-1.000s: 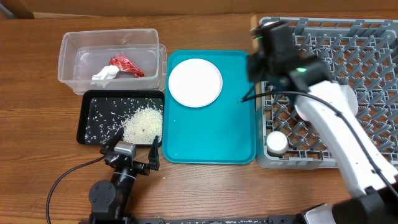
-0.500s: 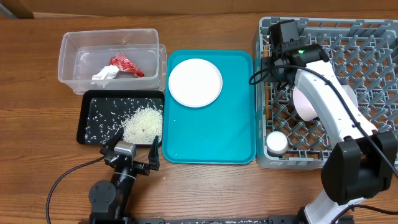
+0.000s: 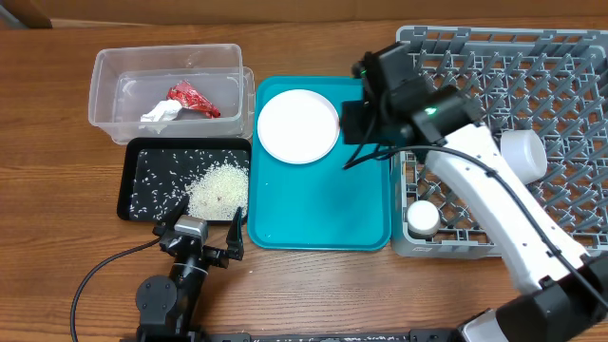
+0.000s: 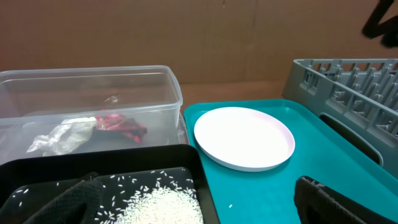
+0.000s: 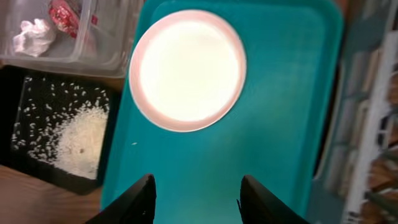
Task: Sort waste into correct bins and load items into the dishwasher
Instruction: 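Grasp the white plate rim on the teal tray with the right gripper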
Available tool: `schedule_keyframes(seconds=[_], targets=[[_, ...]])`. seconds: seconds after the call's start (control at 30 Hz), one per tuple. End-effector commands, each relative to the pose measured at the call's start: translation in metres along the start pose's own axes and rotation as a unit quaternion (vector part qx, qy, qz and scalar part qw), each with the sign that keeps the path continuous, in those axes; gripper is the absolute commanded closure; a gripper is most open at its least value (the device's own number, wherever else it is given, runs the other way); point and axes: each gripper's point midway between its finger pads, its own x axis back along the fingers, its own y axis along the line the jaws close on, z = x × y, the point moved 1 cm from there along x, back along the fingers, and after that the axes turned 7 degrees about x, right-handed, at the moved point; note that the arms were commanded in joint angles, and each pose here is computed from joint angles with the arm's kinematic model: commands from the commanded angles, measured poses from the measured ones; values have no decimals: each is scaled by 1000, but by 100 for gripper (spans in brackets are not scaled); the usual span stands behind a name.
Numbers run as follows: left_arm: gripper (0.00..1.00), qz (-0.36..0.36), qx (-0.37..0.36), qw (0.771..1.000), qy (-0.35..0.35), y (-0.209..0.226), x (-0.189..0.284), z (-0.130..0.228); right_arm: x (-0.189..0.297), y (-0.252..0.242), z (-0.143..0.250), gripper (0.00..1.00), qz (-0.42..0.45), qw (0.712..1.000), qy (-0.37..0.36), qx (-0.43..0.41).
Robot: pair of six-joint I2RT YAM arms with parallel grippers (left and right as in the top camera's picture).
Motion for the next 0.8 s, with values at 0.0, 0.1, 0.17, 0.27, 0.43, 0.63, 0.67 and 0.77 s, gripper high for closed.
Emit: schedule_keyframes(seconds=[0.0,0.1,0.17,0.27,0.43,0.63,0.67,0.77], targets=[[0,3,-8,1000,-3,0,0,0,-50,-7,8,50,28,994,31,-100],[0,3,-8,1000,-3,0,0,0,-95,-12,7,50,34,991,41,-124],[0,3,-8,1000,-3,0,0,0,-115,-16,5,51,39,990,40,-126],[0,3,-8,1000,-3,0,0,0,-138,-22,13,51,48,989,57,-129],[0,3,-8,1000,-3,0,0,0,-170,-34,31,56,75,981,85,-156],[0,3,-8,1000,-3,0,0,0,-193,-38,47,66,82,978,109,-159],[0,3,-8,1000,-3,0,0,0,-196,-39,49,69,84,977,114,-159],[0,3,-8,1000,-3,0,0,0,-201,-41,55,72,88,976,122,-158]])
